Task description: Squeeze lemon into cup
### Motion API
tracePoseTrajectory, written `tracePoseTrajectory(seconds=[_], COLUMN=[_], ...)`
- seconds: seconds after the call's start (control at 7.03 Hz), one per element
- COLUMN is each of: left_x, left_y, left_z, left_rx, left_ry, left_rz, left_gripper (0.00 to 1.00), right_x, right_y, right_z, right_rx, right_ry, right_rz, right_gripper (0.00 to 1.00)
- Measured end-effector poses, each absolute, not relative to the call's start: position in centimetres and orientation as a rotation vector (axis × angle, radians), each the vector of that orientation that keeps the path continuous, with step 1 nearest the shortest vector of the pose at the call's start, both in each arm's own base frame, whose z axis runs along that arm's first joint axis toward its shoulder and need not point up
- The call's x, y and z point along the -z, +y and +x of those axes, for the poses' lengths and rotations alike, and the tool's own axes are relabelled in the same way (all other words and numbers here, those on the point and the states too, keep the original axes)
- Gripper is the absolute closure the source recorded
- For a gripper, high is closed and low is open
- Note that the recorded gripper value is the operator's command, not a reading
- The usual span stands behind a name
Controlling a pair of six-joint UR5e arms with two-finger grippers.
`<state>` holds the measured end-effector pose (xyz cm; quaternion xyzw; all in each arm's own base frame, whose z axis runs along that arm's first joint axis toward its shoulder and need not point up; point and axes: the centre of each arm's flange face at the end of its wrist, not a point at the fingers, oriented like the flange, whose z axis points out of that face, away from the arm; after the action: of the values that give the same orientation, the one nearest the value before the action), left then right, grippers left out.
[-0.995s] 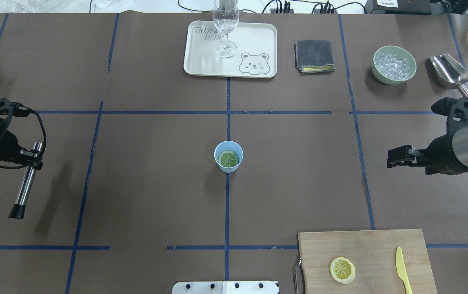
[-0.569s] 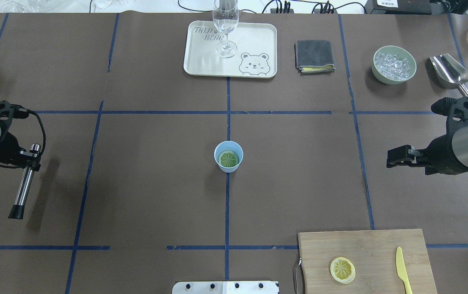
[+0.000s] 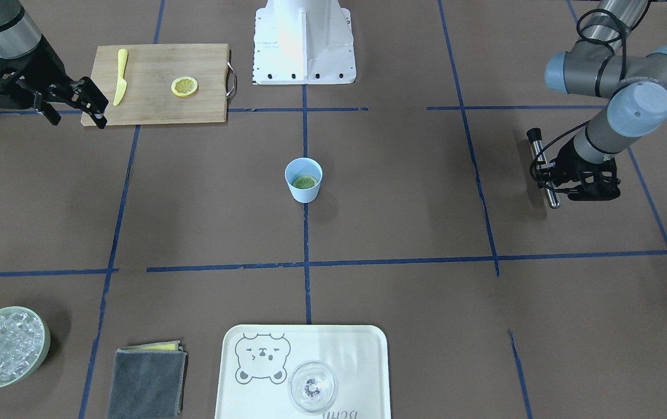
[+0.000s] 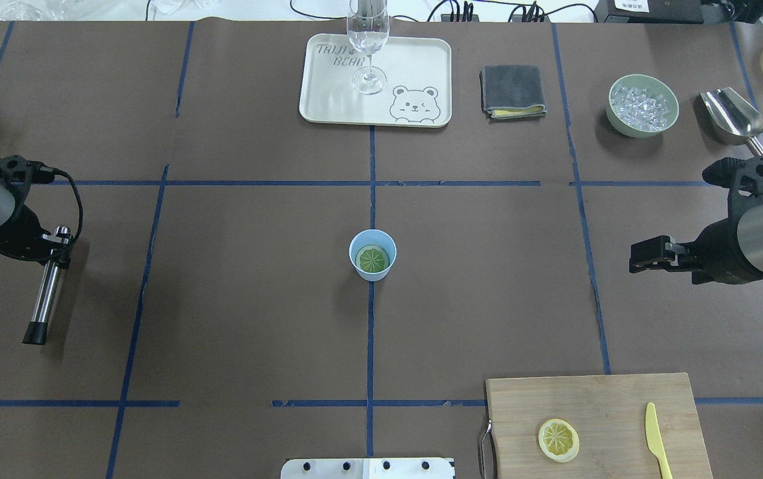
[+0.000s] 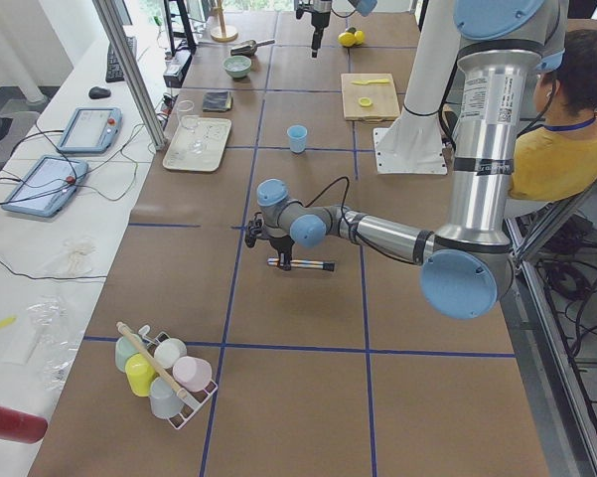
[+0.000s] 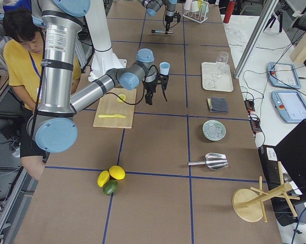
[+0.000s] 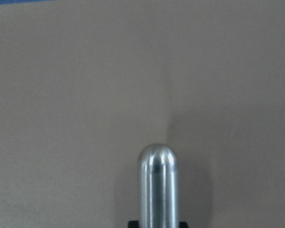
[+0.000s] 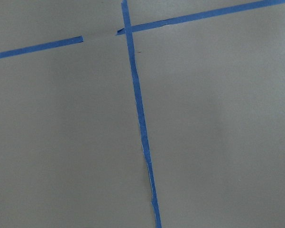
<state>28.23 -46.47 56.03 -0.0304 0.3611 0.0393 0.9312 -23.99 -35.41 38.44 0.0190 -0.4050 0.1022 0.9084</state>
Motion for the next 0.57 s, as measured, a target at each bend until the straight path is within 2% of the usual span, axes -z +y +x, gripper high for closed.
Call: tracePoseTrajectory(seconds=[0.14, 0.28, 0.57], left_x=[-56.05, -56.12, -56.10], left_y=[-46.56, -46.63, -46.71], left_z=[28.29, 28.32, 28.23], left_rx=[-0.082, -0.081, -0.078], left_ry=[0.737, 0.731, 0.725], left_rz=[-0.059, -0.053, -0.045], left_gripper=[0.37, 0.00, 0.00], right_x=[-38.33, -38.25, -38.04], right_y=[-35.37, -35.36, -35.29], right_z=[-23.96, -23.93, -23.81], right_rx=[-0.210, -0.210, -0.209], right_ry=[-0.837, -0.839, -0.843], right_rz=[0.040, 0.042, 0.042], right_gripper=[0.00, 0.00, 0.00])
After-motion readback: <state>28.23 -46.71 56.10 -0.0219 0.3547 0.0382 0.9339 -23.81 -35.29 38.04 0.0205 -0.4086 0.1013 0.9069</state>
